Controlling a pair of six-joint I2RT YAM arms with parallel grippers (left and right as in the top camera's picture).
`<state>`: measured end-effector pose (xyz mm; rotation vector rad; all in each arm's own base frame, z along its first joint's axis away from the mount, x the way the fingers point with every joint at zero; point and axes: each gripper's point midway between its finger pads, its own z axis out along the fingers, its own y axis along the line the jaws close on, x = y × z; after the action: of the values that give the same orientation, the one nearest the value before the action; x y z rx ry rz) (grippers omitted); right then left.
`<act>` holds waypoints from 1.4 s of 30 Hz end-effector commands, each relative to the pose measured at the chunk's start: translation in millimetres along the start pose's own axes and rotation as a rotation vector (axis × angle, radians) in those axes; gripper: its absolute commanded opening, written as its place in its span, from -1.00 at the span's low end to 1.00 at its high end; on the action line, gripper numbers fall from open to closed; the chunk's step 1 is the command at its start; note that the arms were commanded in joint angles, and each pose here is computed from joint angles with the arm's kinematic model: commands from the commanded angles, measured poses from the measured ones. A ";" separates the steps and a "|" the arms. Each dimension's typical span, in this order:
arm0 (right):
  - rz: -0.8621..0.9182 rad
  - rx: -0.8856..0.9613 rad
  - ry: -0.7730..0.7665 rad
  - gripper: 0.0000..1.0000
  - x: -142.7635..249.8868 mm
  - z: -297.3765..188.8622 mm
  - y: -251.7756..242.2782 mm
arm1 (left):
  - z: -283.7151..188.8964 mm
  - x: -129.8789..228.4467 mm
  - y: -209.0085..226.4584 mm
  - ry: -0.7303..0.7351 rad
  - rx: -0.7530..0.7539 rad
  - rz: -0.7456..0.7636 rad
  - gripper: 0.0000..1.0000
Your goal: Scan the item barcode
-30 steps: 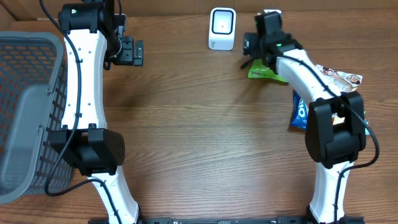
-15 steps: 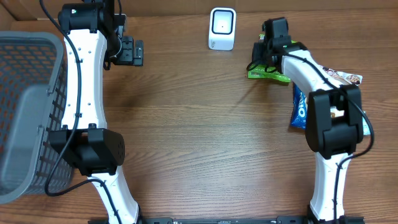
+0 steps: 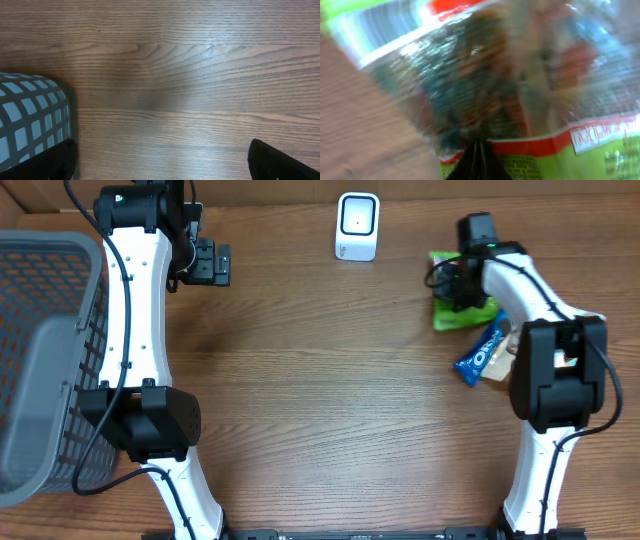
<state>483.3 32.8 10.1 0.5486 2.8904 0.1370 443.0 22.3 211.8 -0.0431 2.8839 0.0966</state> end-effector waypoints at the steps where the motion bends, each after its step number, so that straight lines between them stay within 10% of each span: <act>1: 0.088 0.089 0.183 -0.85 40.7 20.4 -40.0 | 1.4 -1.7 -4.1 -0.001 0.006 0.026 1.00; 9: -0.014 0.002 0.123 -0.42 17.8 -30.1 -27.0 | 1.4 -1.7 -4.1 -0.001 0.006 0.026 1.00; 18: -0.100 -0.167 -0.332 -0.14 -21.1 -250.6 2.9 | 1.4 -1.7 -4.1 -0.001 0.006 0.026 0.99; 25: -0.125 -0.254 -0.584 1.00 53.7 -399.1 -16.8 | 1.4 -1.7 -4.1 -0.001 0.006 0.026 0.99; 42: -0.135 -0.313 -0.787 1.00 193.3 -493.3 -67.9 | 1.4 -1.7 -4.1 -0.001 0.006 0.026 0.99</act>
<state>187.5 15.1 455.8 0.2588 2.0516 0.2796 443.0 22.3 211.8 -0.0431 2.8839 0.0966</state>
